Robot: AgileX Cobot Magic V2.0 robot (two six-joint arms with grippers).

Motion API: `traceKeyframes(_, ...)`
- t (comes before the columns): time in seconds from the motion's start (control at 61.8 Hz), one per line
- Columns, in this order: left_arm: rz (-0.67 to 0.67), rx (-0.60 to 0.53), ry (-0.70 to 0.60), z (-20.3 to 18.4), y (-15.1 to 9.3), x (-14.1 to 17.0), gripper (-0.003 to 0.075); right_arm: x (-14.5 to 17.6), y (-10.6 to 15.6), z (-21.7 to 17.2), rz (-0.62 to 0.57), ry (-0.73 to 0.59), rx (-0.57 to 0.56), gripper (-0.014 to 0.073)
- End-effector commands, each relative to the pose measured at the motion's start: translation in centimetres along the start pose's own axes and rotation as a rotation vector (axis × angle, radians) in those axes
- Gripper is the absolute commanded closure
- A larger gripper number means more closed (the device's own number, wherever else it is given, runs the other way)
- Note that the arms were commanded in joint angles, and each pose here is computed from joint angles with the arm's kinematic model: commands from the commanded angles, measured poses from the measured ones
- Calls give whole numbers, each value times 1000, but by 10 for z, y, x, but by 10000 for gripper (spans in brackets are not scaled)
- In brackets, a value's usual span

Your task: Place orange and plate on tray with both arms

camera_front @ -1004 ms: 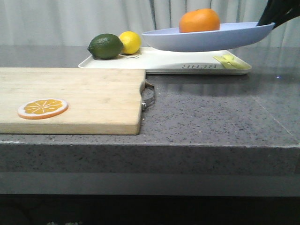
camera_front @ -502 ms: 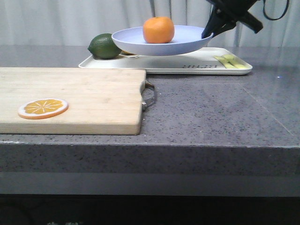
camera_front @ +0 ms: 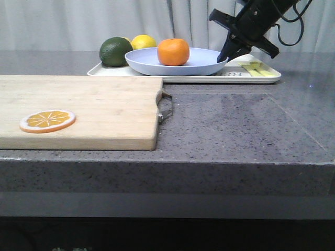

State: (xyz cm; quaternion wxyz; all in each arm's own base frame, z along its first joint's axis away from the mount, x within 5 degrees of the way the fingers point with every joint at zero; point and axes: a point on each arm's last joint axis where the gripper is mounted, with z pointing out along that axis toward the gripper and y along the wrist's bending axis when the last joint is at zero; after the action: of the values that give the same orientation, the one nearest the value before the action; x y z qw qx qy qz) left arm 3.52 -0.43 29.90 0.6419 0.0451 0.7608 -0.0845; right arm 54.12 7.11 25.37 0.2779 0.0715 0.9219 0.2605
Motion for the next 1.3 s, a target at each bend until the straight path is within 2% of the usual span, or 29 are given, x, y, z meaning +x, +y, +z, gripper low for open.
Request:
traceKeyframes(0.0,-8,10,-98,-2,-1,-15,738,-18,21,-41,-51,-127,-14,641)
traceKeyframes(0.081,-8,10,-98,-2,-1,-15,738,-17,20,-41,-54,-119,-7,584)
traceKeyframes(0.227,-8,10,-98,-2,-1,-15,738,-19,24,-47,-63,-127,-13,374)
traceKeyframes(0.356,-8,10,-96,-2,-1,-14,738,-27,36,-70,-106,-170,-24,195)
traceKeyframes(0.421,-8,10,-96,-2,-1,-14,738,-31,45,-90,-137,-204,-34,167)
traceKeyframes(0.518,-8,10,-96,-2,-1,-14,738,-33,53,-115,-168,-223,-42,204)
traceKeyframes(0.583,-8,10,-96,-2,-1,-14,738,-32,59,-132,-189,-229,-33,295)
traceKeyframes(0.712,-8,10,-96,-2,-1,-14,738,-31,66,-157,-233,-271,10,535)
traceKeyframes(0.826,-8,10,-96,-2,-1,-14,738,-30,76,-176,-226,-311,-8,658)
traceKeyframes(0.971,-8,10,-96,-2,-1,-14,738,-27,89,-206,-249,-363,-7,654)
traceKeyframes(1.133,-8,10,-96,-2,-1,-14,738,-17,108,-252,-298,-419,50,654)
traceKeyframes(1.279,-8,10,-96,-2,-1,-14,738,0,120,-282,-370,-385,92,654)
